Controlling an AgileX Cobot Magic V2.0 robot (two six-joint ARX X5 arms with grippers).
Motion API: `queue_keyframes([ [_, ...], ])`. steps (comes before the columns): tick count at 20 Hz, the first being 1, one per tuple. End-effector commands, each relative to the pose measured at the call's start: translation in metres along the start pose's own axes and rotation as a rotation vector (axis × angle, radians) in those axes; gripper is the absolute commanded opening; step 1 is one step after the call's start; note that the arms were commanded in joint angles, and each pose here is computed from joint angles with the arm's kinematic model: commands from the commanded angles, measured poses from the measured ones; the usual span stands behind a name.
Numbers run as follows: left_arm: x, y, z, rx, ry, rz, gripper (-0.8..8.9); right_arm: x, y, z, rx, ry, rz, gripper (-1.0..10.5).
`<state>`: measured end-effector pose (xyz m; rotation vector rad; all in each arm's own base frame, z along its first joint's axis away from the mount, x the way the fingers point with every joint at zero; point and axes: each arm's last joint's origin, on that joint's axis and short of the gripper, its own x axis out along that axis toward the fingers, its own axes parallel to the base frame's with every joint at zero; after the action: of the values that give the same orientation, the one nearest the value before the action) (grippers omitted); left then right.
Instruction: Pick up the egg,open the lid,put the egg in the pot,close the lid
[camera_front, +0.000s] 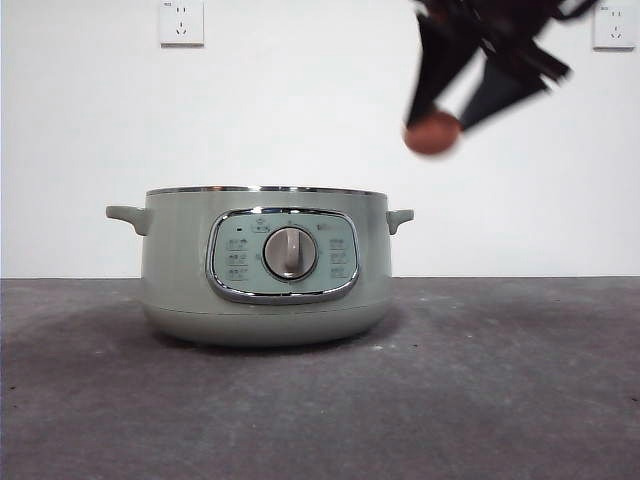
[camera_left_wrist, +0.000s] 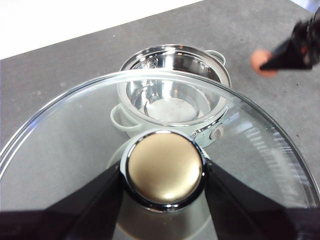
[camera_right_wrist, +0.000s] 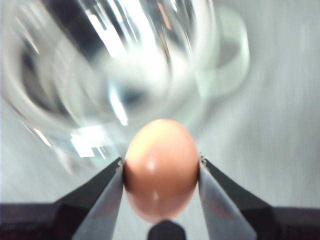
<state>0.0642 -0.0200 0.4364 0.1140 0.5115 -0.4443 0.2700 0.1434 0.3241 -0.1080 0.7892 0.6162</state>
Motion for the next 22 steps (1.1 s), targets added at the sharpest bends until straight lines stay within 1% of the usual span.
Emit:
queue_keyframes([
  [1, -0.006, -0.001, 0.004, 0.010, -0.064, 0.005, -0.07, -0.004, 0.011, 0.026, -0.037, -0.082, 0.024, -0.1],
  [3, -0.006, -0.001, 0.004, 0.010, -0.063, 0.005, -0.07, 0.000, 0.018, 0.050, -0.066, -0.123, 0.039, -0.1],
  [5, -0.006, -0.001, 0.004, 0.009, -0.058, 0.004, -0.07, 0.014, 0.023, 0.069, -0.080, -0.131, 0.052, -0.1],
  [8, -0.006, -0.001, 0.001, 0.004, -0.036, 0.002, -0.07, 0.051, 0.029, 0.090, -0.093, -0.108, 0.070, -0.1],
  [10, -0.006, -0.001, 0.002, 0.004, -0.038, -0.004, -0.07, 0.081, 0.032, 0.095, -0.098, -0.063, 0.078, -0.1],
  [13, -0.006, -0.002, 0.001, 0.003, -0.039, -0.024, -0.07, 0.127, 0.037, 0.094, -0.137, 0.009, 0.089, -0.1],
  [17, -0.006, -0.002, 0.001, 0.003, -0.039, -0.024, -0.07, 0.177, 0.046, 0.078, -0.190, 0.100, 0.102, -0.1],
  [20, -0.006, -0.002, 0.001, 0.004, -0.038, -0.024, -0.07, 0.201, 0.047, 0.063, -0.210, 0.180, 0.079, -0.1],
  [22, -0.006, -0.002, 0.001, 0.004, -0.038, -0.024, -0.07, 0.208, 0.045, 0.056, -0.217, 0.220, 0.060, -0.1],
])
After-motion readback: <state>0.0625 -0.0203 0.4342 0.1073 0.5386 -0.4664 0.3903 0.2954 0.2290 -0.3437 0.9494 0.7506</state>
